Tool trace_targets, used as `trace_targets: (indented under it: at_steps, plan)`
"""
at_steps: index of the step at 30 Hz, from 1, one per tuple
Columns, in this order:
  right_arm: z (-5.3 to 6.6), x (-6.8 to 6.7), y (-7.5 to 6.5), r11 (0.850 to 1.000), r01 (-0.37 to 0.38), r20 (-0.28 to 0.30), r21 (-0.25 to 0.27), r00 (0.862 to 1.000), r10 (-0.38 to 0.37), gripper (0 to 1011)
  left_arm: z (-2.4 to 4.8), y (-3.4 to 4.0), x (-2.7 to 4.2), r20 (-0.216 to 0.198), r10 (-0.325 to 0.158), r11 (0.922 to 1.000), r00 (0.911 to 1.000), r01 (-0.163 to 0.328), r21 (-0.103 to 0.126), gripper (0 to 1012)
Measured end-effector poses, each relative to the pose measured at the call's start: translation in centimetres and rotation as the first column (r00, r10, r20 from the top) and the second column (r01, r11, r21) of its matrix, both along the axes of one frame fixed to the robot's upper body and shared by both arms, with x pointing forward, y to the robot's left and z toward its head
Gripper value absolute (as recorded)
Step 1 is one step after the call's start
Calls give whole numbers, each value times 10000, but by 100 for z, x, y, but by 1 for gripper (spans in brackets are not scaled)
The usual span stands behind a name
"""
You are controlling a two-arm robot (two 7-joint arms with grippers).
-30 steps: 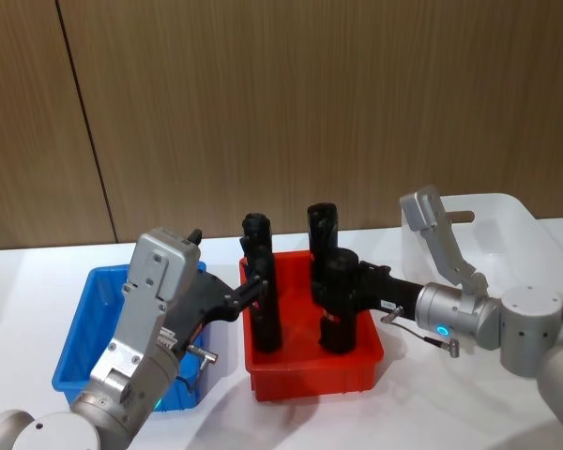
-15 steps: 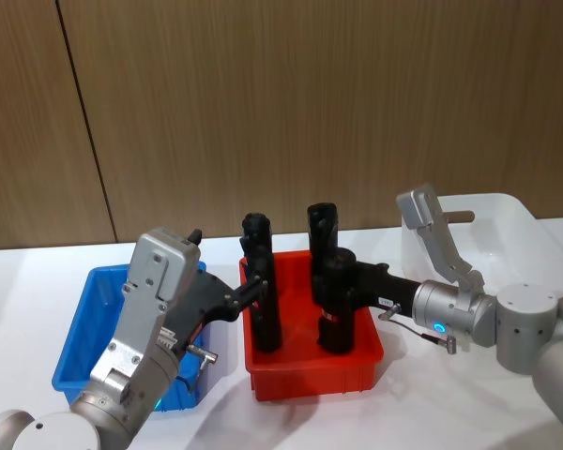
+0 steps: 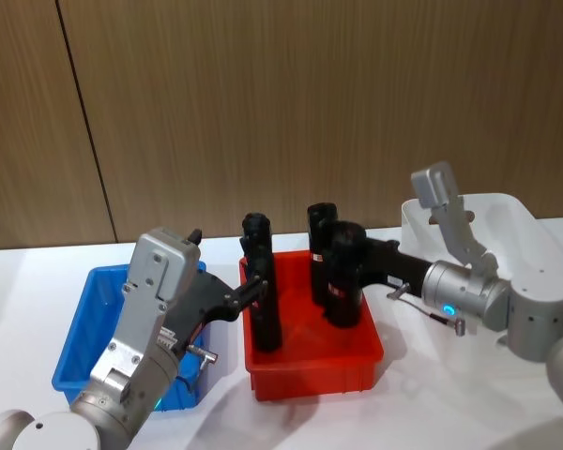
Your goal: Pick the cotton swabs from the blue box and place them into the white box.
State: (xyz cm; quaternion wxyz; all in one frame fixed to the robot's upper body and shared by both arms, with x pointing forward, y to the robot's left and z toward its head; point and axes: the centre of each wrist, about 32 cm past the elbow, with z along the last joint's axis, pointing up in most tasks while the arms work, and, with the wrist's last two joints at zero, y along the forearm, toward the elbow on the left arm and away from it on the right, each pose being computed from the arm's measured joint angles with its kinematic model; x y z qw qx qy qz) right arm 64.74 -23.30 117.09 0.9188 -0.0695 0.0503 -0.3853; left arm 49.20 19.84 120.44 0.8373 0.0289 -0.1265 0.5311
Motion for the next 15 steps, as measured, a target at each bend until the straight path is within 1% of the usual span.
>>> trace_targets:
  at_steps: [9, 12, 14, 15]
  plan:
    - [234, -63, -104, 9991, 409, 669, 63, 9969, -412, 461, 0, 0, 0, 0, -1, 10000, 10000, 1, 0, 1004]
    - [339, -95, -160, 9979, 646, 959, 46, 9933, -648, 461, 0, 0, 0, 0, 0, 10000, 10000, 0, 0, 1004]
    - [381, -107, -185, 9972, 741, 1077, 33, 9914, -740, 461, 0, 0, 0, 0, 0, 10000, 10000, 0, 0, 1004]
    - [429, -123, -215, 9963, 859, 1212, 21, 9889, -855, 461, 0, 0, 0, 0, 0, 10000, 10000, 0, 0, 1004]
